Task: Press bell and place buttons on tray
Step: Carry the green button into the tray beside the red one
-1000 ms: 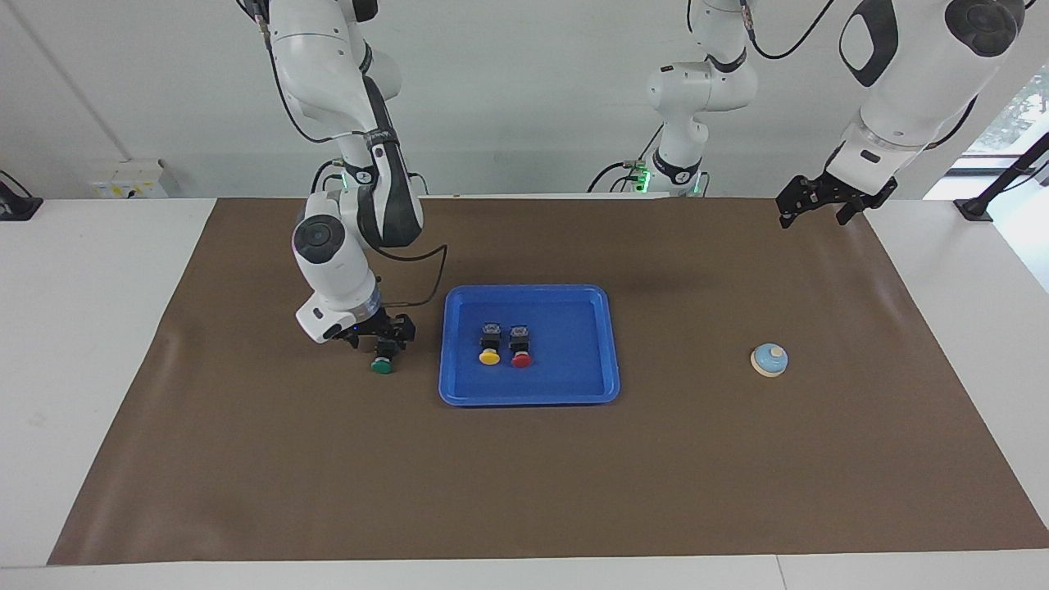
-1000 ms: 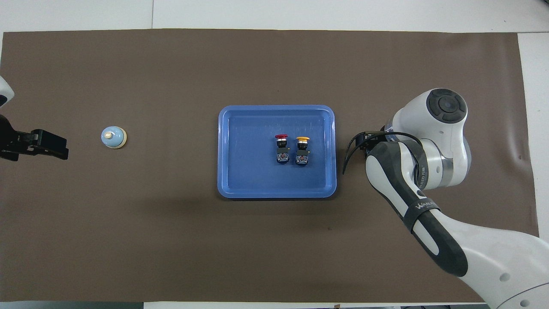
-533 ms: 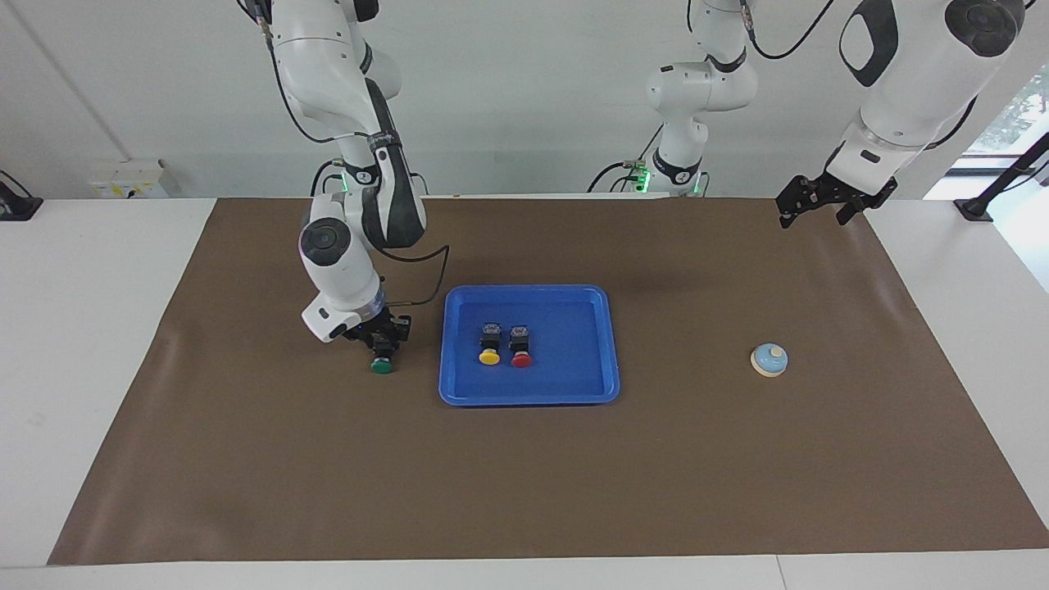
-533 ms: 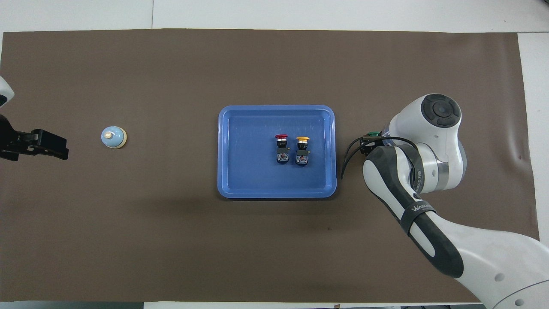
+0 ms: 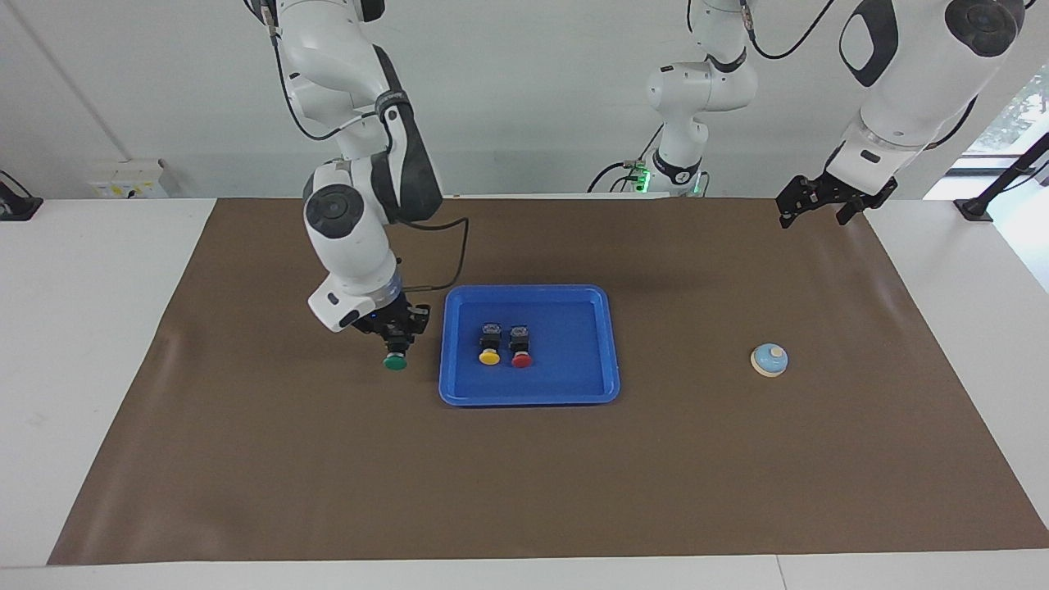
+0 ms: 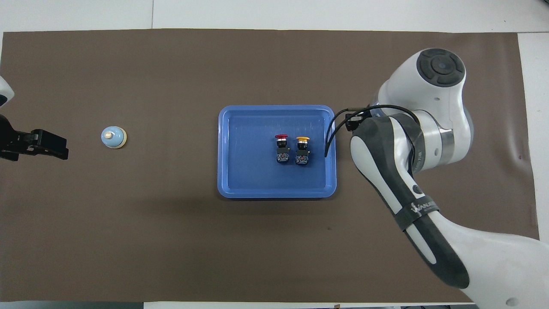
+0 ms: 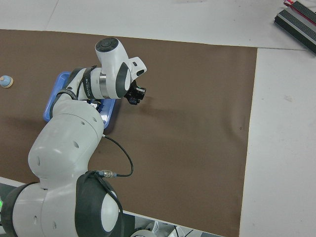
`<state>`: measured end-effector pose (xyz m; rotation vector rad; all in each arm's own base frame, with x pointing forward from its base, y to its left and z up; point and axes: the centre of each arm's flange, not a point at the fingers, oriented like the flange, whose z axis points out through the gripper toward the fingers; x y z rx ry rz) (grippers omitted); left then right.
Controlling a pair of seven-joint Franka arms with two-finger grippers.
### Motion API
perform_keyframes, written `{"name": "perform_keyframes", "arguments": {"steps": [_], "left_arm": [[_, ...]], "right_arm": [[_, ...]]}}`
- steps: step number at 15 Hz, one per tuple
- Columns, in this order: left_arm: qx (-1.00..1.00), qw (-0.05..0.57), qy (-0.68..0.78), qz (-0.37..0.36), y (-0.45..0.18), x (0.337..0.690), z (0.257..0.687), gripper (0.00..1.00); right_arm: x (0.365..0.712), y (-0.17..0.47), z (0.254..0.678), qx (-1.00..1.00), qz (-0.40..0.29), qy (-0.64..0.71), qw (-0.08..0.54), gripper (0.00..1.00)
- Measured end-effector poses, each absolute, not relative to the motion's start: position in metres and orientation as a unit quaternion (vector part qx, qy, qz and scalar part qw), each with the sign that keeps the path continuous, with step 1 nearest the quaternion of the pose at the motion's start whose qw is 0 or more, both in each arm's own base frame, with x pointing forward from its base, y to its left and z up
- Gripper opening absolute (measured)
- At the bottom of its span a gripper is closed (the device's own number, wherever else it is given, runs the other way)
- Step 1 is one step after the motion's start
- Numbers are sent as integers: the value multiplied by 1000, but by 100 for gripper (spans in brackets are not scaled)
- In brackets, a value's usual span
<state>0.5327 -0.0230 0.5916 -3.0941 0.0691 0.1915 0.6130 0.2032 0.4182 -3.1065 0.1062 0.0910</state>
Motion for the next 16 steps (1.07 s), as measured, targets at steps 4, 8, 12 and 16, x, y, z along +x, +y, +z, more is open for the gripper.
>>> {"name": "perform_keyframes", "arguments": {"steps": [4,8,12,16], "left_arm": [[-998,20,22,62,-23,533,592,100],[-998,20,22,62,-23,533,592,100],[-998,20,22,62,-23,533,592,100],[-998,20,22,62,-23,533,592,100]], "right_arm": [[603,350,402,-998,29,50,22,41],[594,418,357,-999,25,37,14,41],[582,436,351,-999,28,36,10,41],[581,434,347,-999,32,41,6,75]]}}
